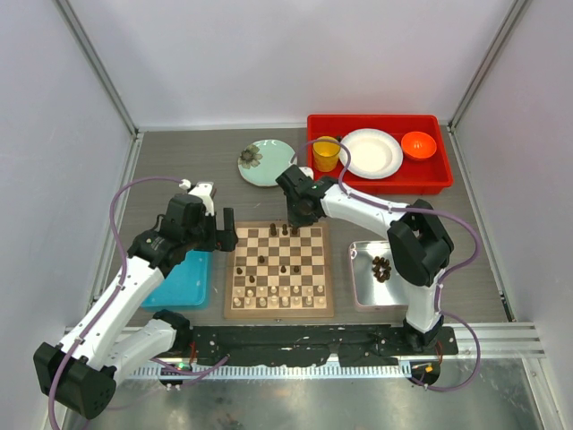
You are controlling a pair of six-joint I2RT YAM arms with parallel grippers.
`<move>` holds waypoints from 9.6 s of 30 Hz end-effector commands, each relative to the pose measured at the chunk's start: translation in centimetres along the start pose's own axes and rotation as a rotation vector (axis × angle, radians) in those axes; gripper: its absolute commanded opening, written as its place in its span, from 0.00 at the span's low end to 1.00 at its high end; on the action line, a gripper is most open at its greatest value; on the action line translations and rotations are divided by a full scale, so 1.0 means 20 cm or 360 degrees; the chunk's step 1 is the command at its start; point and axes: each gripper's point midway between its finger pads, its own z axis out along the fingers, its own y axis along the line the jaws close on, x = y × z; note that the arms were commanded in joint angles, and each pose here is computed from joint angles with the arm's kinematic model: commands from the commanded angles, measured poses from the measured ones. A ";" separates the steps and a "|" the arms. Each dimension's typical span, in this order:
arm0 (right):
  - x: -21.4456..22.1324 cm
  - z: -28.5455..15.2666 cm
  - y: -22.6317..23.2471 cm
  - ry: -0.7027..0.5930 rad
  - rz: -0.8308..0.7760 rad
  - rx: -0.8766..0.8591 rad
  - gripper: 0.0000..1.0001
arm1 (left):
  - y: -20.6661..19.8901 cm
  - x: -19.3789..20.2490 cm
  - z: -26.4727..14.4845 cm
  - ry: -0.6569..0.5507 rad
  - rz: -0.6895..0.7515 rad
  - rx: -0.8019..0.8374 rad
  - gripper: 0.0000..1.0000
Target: Set up the chess pieces on the board
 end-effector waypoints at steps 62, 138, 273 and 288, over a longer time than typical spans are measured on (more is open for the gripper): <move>-0.03 -0.09 0.07 -0.0034 -0.0041 -0.0054 0.38 | -0.02 -0.03 0.00 -0.0033 0.0032 0.0042 1.00; 0.56 -0.45 -1.01 -0.0054 0.0580 0.0479 0.08 | -0.05 0.00 0.02 0.0012 0.0032 0.0079 1.00; 0.02 -0.15 -0.28 0.0098 0.0045 0.0133 0.19 | -0.06 0.00 0.02 0.0022 0.0036 0.0098 1.00; -0.12 -0.28 -0.25 -0.0087 0.0069 0.0060 0.41 | -0.04 -0.01 0.00 0.0008 0.0036 0.0067 1.00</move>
